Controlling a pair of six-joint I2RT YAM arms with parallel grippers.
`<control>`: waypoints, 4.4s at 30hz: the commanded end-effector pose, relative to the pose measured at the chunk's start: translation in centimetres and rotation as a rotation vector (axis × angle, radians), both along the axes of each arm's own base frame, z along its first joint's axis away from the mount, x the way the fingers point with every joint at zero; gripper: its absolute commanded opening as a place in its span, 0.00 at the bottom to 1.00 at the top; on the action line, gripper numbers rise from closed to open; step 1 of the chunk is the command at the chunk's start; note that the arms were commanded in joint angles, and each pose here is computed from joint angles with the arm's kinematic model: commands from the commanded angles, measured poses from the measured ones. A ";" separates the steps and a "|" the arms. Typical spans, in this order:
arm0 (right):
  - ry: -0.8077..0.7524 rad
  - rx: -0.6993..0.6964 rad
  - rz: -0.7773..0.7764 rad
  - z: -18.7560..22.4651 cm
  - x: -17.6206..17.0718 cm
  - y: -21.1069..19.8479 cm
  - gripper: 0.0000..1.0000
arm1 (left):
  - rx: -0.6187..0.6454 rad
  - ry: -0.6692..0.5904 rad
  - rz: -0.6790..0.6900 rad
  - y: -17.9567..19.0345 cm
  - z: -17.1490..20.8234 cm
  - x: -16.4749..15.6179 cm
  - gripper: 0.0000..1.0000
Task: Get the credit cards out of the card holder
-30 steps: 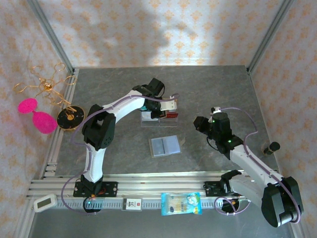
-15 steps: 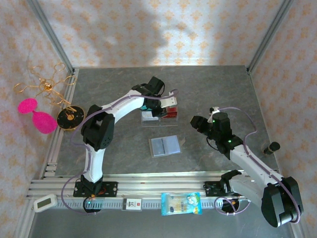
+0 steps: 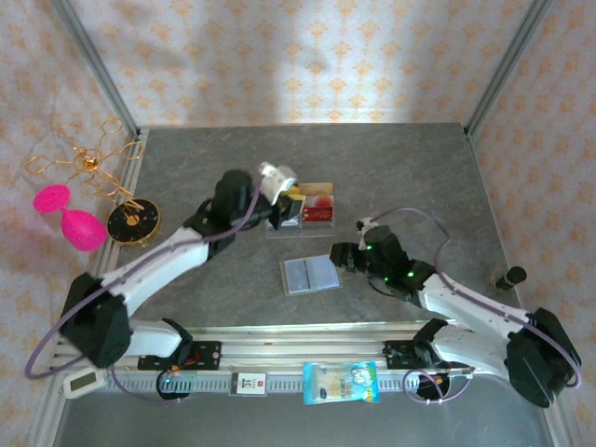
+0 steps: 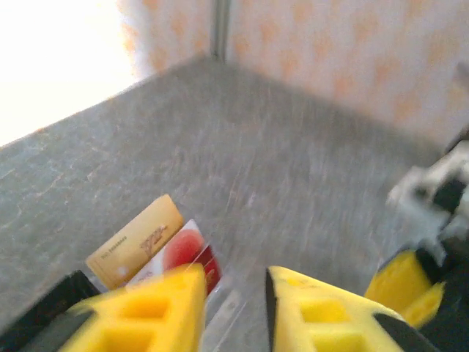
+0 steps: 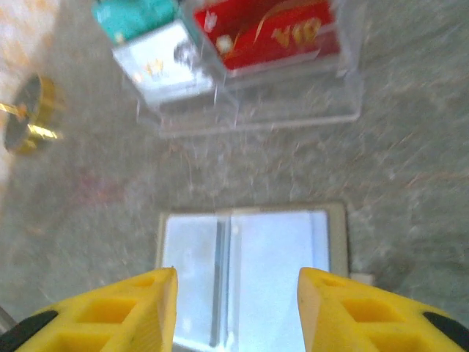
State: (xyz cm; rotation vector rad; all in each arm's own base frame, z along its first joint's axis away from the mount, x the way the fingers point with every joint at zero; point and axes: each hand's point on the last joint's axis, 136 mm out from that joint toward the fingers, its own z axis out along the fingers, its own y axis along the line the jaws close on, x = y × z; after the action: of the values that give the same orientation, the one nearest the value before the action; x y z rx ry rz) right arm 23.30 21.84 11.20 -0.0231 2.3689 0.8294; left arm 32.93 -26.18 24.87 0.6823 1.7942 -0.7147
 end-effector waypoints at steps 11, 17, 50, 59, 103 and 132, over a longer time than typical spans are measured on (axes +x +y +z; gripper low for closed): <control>-0.078 -0.408 0.192 -5.1 -2.2 8.1 0.46 | -0.479 0.330 0.316 7.4 -7.1 -7.1 0.31; -0.088 -0.511 0.197 -6.7 -1.2 9.3 0.46 | -0.465 0.356 0.365 8.9 -9.2 -8.3 0.31; 0.004 -0.146 0.065 -4.7 -2.4 11.7 0.08 | -0.244 0.584 0.217 1.9 -17.7 -10.1 0.00; -0.044 -0.095 -0.067 -2.0 -2.4 7.4 0.40 | -0.164 0.628 0.119 -2.6 -18.5 -10.1 0.00; 0.232 -0.077 0.108 -7.6 -1.6 9.6 0.18 | -0.022 0.647 0.329 4.7 -23.7 -10.8 0.00; 0.320 -0.037 0.083 -9.9 -2.6 8.7 0.00 | -0.036 0.687 0.281 3.9 -24.6 -12.0 0.00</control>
State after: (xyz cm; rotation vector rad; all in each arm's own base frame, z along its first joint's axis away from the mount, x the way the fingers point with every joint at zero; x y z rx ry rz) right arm 21.10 31.01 2.26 -0.0201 2.6846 0.9169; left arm 22.59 -22.88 2.38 0.1161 2.3438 -0.8707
